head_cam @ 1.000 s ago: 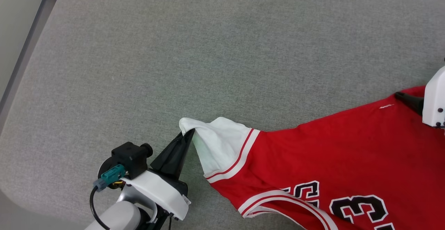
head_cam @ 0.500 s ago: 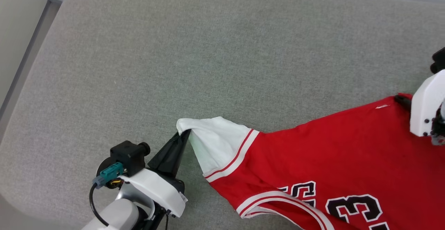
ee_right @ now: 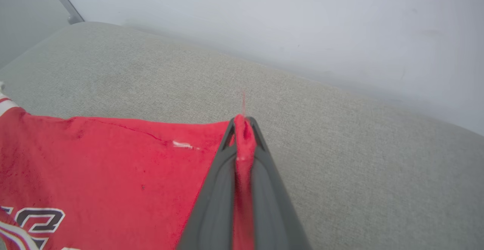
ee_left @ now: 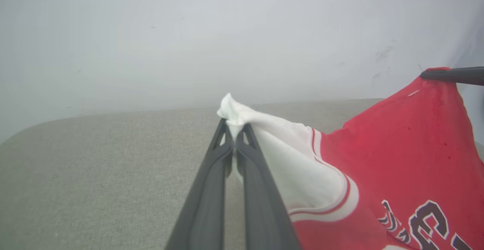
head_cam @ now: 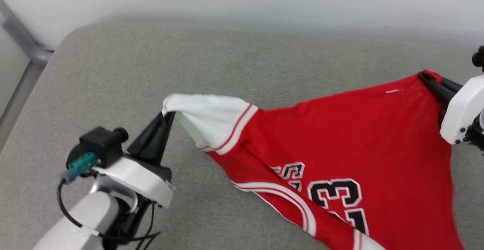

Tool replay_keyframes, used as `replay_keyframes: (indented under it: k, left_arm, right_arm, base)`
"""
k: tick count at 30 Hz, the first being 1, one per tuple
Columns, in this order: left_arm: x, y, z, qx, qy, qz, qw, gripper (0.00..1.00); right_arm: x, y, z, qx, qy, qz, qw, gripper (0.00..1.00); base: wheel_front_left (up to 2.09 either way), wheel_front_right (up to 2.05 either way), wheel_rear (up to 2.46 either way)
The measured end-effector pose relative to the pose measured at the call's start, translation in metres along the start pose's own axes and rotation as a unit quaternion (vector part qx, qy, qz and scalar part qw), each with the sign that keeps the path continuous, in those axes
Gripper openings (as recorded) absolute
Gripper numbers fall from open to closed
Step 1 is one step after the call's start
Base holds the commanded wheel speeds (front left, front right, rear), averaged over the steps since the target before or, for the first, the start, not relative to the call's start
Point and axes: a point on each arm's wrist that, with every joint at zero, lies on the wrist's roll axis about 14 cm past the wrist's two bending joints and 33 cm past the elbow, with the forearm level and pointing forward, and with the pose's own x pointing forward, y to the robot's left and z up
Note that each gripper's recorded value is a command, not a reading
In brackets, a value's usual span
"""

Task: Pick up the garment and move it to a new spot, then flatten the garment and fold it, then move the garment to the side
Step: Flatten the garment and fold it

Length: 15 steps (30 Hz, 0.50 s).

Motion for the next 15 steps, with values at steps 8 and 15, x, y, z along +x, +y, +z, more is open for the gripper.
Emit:
replay_keyframes:
  k: [8,15]
  left_arm:
    - [0.027,-0.023,0.093,0.061,-0.102,-0.054,0.991,0.0]
    - [0.057,-0.046,0.158,0.101,-0.164,-0.1,0.976,0.0]
  right_arm:
    - [-0.052,-0.002,0.056,-0.028,-0.107,-0.018,0.994,0.0]
    - [-0.071,-0.009,0.096,-0.038,-0.165,-0.035,0.985,0.0]
  base:
    - [0.0,0.0,0.0]
    - [0.0,0.0,0.0]
